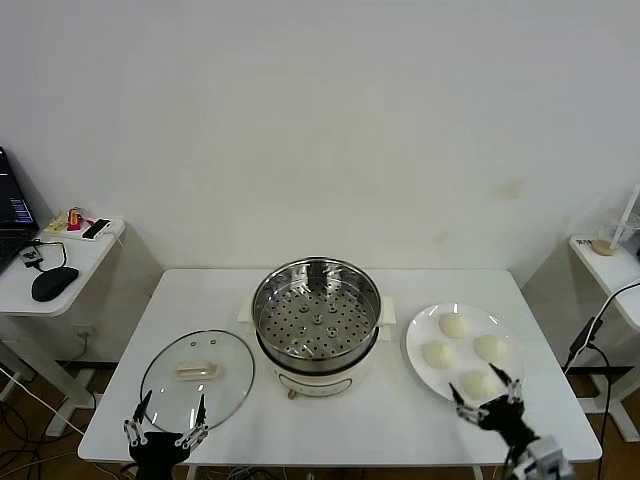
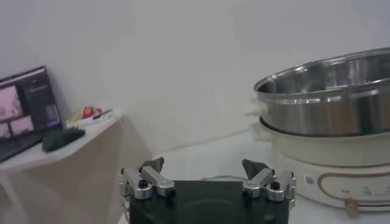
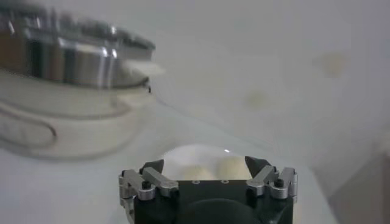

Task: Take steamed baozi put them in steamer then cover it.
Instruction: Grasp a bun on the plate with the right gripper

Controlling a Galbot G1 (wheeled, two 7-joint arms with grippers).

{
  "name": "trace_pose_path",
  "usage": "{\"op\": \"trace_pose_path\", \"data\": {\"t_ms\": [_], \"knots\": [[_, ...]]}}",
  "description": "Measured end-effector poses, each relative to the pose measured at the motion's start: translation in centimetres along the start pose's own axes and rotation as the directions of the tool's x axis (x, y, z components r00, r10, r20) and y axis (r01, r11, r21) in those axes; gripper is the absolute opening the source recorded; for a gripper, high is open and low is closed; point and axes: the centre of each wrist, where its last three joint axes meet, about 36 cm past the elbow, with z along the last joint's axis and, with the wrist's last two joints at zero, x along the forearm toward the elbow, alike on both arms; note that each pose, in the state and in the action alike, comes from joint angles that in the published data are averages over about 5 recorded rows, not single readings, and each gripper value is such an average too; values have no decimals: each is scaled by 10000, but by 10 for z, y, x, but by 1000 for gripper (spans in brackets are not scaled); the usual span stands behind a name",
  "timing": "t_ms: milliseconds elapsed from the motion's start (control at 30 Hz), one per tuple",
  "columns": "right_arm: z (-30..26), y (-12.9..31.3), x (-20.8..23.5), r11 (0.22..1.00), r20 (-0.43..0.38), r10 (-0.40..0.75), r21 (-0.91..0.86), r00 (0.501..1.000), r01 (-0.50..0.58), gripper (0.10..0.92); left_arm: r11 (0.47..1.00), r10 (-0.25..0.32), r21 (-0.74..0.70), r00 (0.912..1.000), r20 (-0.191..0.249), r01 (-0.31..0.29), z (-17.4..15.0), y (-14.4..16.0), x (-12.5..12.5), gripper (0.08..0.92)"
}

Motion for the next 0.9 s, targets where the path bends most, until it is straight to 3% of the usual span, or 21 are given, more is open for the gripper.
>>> {"op": "trace_pose_path", "data": {"t_ms": [200, 400, 700, 900], "knots": [[-19, -60, -37, 9686, -774, -911, 2245, 9928, 1064, 823, 9997, -52, -256, 9998, 203, 57, -5, 3, -3, 823], [-44, -108, -83, 8805, -1864, -2030, 3947, 9613, 2625, 823, 9986, -217, -473, 9990, 403, 236, -9, 9, -5, 823], [-80, -152, -153, 7003, -3788, -3445, 5057, 8590, 5038, 823, 9973, -454, -563, 9980, 449, 479, -11, 11, -8, 823], [-101, -165, -197, 6031, -4826, -3854, 5134, 7865, 6105, 823, 9959, -589, -661, 9971, 483, 620, -12, 15, -9, 823]]}}
